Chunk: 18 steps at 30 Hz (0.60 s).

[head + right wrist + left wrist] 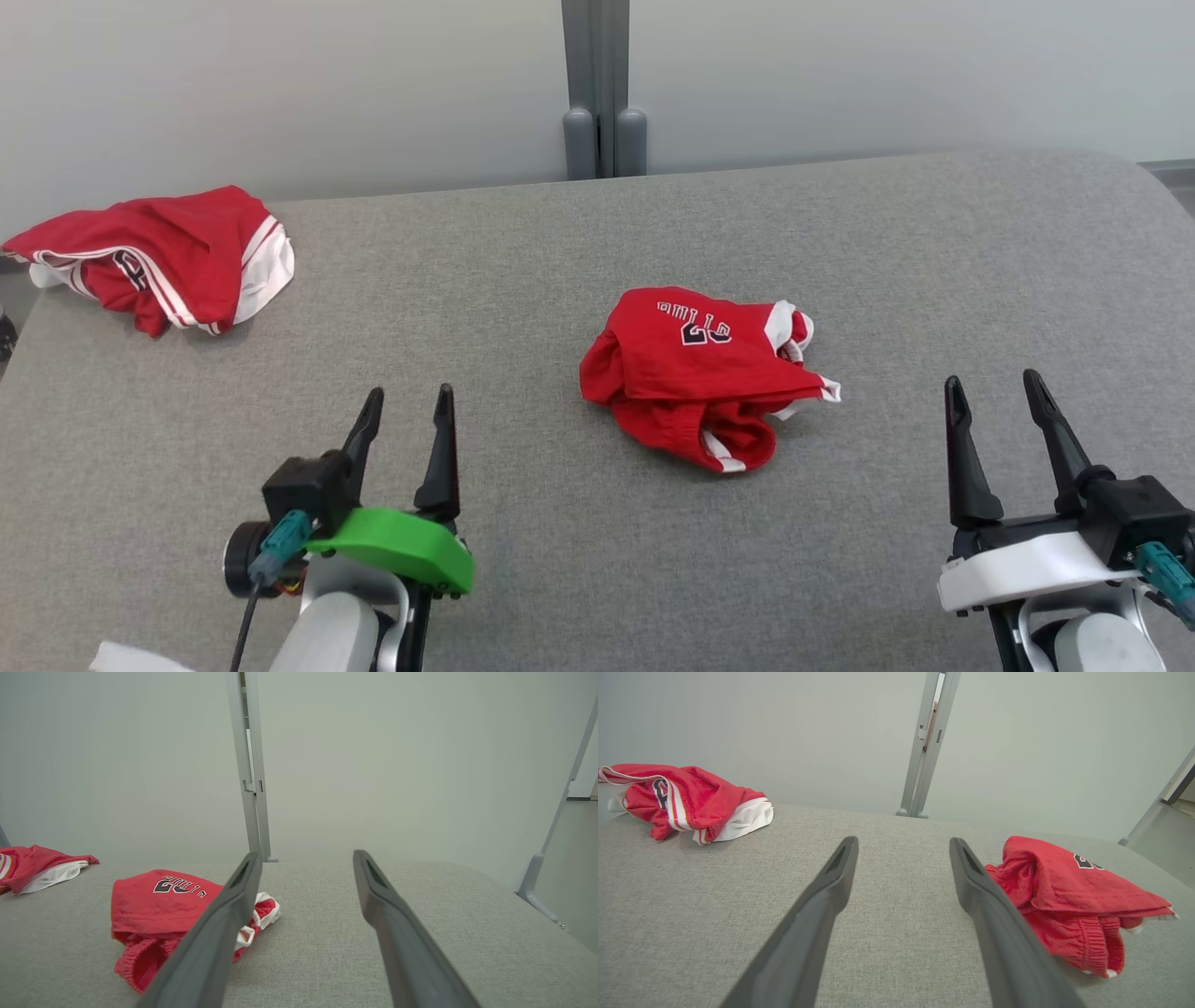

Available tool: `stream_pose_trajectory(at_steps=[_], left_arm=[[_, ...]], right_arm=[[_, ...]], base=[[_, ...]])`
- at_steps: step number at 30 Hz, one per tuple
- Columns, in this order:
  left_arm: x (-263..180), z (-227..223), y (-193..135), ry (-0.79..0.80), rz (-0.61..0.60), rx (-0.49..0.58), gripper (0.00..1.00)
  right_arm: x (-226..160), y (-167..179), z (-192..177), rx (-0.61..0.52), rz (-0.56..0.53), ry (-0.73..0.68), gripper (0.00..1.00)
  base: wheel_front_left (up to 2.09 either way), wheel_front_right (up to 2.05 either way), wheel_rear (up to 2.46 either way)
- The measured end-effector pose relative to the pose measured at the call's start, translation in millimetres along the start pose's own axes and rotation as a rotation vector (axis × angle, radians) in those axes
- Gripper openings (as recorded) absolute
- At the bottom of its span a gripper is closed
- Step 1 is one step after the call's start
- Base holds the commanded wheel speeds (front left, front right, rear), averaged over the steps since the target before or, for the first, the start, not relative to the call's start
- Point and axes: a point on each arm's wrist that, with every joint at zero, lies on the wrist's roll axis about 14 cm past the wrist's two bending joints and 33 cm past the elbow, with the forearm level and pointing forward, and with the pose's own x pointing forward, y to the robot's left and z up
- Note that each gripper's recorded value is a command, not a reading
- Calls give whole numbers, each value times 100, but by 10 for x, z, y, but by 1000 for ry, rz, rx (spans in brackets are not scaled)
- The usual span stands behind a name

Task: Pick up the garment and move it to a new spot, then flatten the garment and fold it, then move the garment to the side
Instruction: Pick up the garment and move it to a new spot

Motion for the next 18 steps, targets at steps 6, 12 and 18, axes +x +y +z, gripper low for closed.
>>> stream_pose_trajectory(at_steps=[6,12,18], left_arm=[[-286,37,266,-34,107,9,100],[-420,7,364,-30,141,25,100],[-450,11,388,-32,145,36,100]], right_arm=[[-46,45,-104,31,8,32,100],[-66,89,-188,54,16,58,100],[-75,118,-243,62,23,76,100]], base=[[0,0,0],[0,0,0],[0,0,0]])
